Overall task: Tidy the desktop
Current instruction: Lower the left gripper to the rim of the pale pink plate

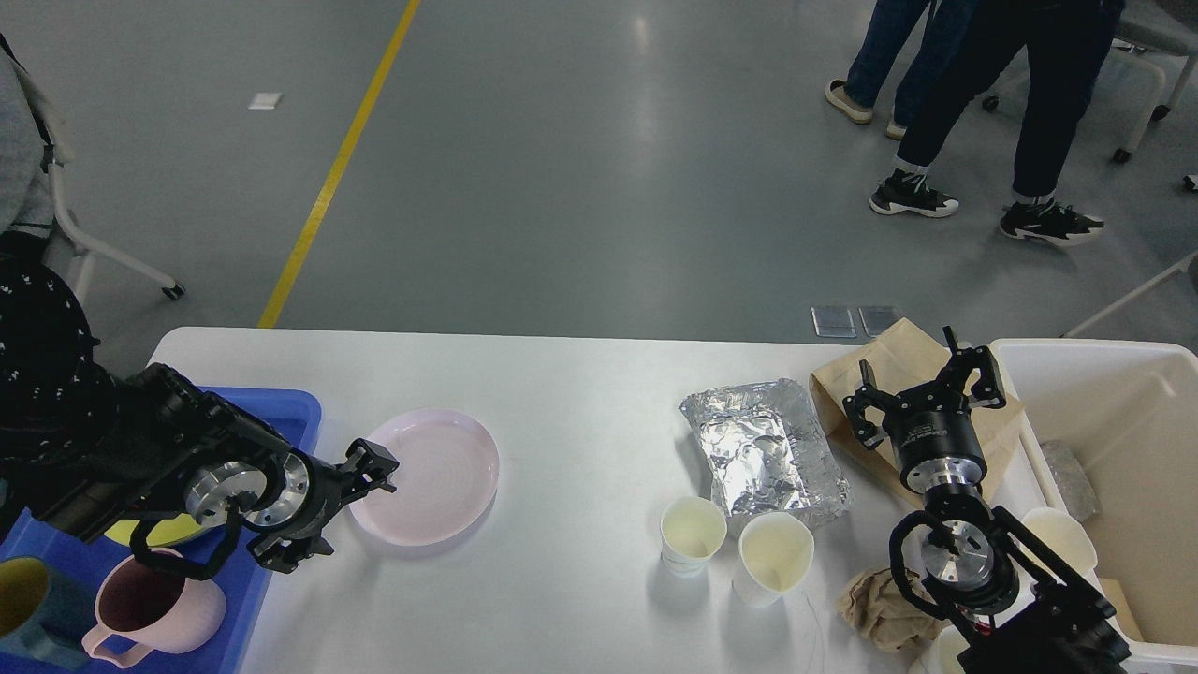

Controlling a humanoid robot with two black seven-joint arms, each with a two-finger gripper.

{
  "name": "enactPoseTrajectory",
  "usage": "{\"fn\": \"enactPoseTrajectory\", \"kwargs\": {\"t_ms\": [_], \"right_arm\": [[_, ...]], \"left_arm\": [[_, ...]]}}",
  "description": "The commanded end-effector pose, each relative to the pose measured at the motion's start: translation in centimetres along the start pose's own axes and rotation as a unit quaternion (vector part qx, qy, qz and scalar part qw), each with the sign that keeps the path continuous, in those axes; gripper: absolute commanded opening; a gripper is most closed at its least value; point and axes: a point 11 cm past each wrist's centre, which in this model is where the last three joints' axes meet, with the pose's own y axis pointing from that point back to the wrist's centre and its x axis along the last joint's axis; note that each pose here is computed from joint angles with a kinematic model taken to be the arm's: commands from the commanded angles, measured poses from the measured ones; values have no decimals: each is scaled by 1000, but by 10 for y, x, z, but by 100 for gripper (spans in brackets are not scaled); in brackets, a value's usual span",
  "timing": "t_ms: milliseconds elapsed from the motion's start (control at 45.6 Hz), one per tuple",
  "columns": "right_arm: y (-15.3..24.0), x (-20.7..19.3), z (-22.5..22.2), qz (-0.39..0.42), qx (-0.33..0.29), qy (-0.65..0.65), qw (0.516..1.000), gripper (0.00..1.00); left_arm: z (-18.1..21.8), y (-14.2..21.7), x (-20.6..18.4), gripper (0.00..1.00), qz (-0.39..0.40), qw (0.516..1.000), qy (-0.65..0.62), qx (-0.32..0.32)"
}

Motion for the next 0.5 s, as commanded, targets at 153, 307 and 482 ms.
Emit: {"fn": "enactPoseTrajectory", "kwargs": {"t_ms": [153, 307, 482], "right_arm": [[0, 0, 0, 0, 0, 0, 1000, 100], [0, 0, 0, 0, 0, 0, 1000, 100], [0, 0, 0, 0, 0, 0, 1000, 100]], "left_arm": [[-4, -21, -16, 95, 36, 999, 26, -7], [-8, -24, -19, 94, 31, 999, 29, -5], [-15, -28, -22, 87, 26, 999, 39, -1]]}}
